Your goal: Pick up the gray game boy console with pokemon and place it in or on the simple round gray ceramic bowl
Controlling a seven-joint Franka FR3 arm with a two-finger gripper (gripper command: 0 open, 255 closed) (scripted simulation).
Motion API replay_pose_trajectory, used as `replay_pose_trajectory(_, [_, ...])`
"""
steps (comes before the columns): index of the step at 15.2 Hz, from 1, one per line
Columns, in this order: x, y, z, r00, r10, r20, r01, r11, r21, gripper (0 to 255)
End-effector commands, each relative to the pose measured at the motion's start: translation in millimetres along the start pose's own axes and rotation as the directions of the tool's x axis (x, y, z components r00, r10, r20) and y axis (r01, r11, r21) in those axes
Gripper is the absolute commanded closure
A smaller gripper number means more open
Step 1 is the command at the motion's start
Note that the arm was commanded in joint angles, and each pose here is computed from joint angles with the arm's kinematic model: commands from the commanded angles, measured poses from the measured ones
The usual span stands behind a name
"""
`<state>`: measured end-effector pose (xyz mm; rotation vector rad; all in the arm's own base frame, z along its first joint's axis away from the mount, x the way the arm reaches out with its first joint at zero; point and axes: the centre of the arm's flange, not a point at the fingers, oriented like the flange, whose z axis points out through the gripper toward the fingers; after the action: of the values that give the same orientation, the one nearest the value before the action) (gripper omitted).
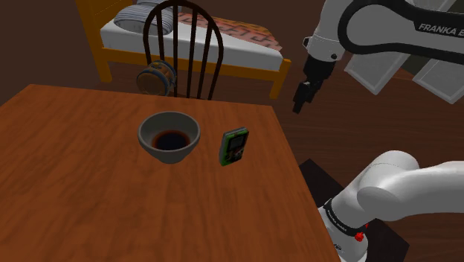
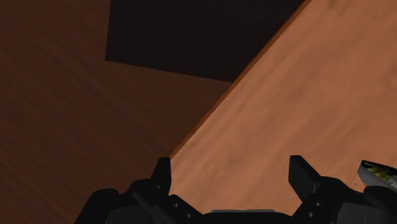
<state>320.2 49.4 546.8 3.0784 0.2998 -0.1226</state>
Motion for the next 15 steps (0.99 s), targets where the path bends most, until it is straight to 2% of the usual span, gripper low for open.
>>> replay_pose_trajectory(1, [9, -25, 3, 0.999, -0.033, -0.008, 0.033, 0.999, 0.006, 0])
replay_pose_trajectory(8, [41, -107, 9, 0.988, -0.147, -0.038, 0.148, 0.989, 0.019, 0])
replay_pose_trajectory(15, [63, -192, 12, 0.963, -0.259, -0.068, 0.261, 0.965, 0.029, 0])
